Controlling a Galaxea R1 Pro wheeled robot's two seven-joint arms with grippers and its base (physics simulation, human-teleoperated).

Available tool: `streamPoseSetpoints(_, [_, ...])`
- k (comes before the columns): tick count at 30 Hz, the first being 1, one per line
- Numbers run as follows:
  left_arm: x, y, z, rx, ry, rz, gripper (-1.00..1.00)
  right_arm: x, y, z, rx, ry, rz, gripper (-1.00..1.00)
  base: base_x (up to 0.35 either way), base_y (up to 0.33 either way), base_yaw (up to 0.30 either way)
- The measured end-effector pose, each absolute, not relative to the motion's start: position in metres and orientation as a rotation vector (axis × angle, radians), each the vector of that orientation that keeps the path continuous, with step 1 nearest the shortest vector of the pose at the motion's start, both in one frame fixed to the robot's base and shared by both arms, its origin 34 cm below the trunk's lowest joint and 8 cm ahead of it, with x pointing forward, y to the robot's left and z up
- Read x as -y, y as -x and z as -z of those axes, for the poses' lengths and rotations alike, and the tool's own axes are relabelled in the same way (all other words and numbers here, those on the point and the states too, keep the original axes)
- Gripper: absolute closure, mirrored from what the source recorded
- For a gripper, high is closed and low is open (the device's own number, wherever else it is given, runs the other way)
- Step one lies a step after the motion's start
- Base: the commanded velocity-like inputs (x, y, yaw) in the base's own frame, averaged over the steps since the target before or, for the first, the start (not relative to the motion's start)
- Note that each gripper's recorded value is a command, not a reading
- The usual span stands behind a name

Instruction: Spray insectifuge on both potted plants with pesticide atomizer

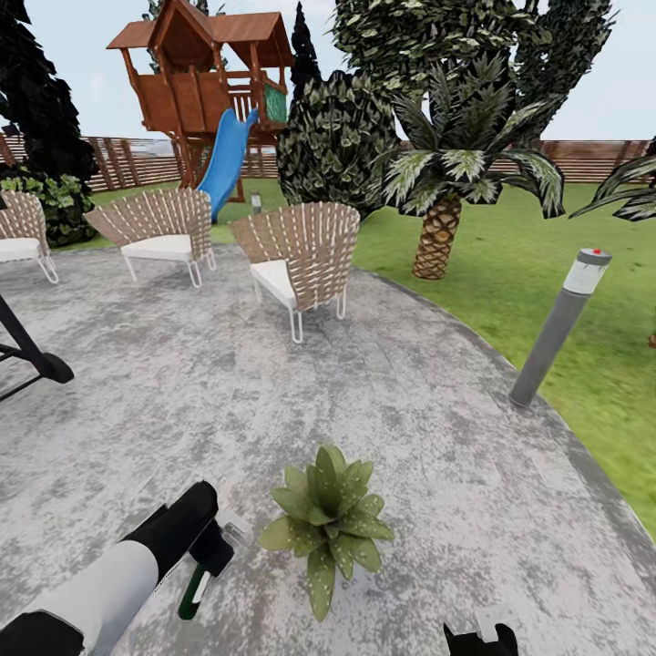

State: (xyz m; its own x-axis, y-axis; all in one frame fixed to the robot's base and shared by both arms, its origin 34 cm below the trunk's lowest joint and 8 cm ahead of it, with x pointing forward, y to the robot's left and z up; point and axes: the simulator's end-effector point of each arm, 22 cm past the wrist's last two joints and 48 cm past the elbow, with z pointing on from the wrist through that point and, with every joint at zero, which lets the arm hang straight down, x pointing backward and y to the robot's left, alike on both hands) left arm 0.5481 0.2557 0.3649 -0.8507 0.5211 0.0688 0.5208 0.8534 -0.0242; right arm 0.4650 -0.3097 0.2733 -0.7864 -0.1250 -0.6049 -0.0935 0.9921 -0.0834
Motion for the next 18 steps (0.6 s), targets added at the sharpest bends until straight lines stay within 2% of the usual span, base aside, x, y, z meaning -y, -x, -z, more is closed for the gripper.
streamPoseSetpoints(7, [-0.241, -0.553, -0.374, 2.954, 0.845, -0.109, 1.0, 0.31, -0.465, -0.274, -2.48, 0.15, 0.065, -1.0, 0.002, 0.001, -0.001])
streamPoseSetpoints(10, [-0.244, -0.557, -0.379, 2.913, 0.941, -0.056, 1.0, 0.31, -0.464, -0.273, -2.483, 0.152, 0.064, -1.0, 0.0, 0.0, -0.052])
streamPoseSetpoints(18, [-0.237, -0.551, -0.381, 2.877, 0.975, -0.092, 1.0, 0.311, -0.463, -0.272, -2.486, 0.15, 0.066, -1.0, -0.028, 0.0, -0.266])
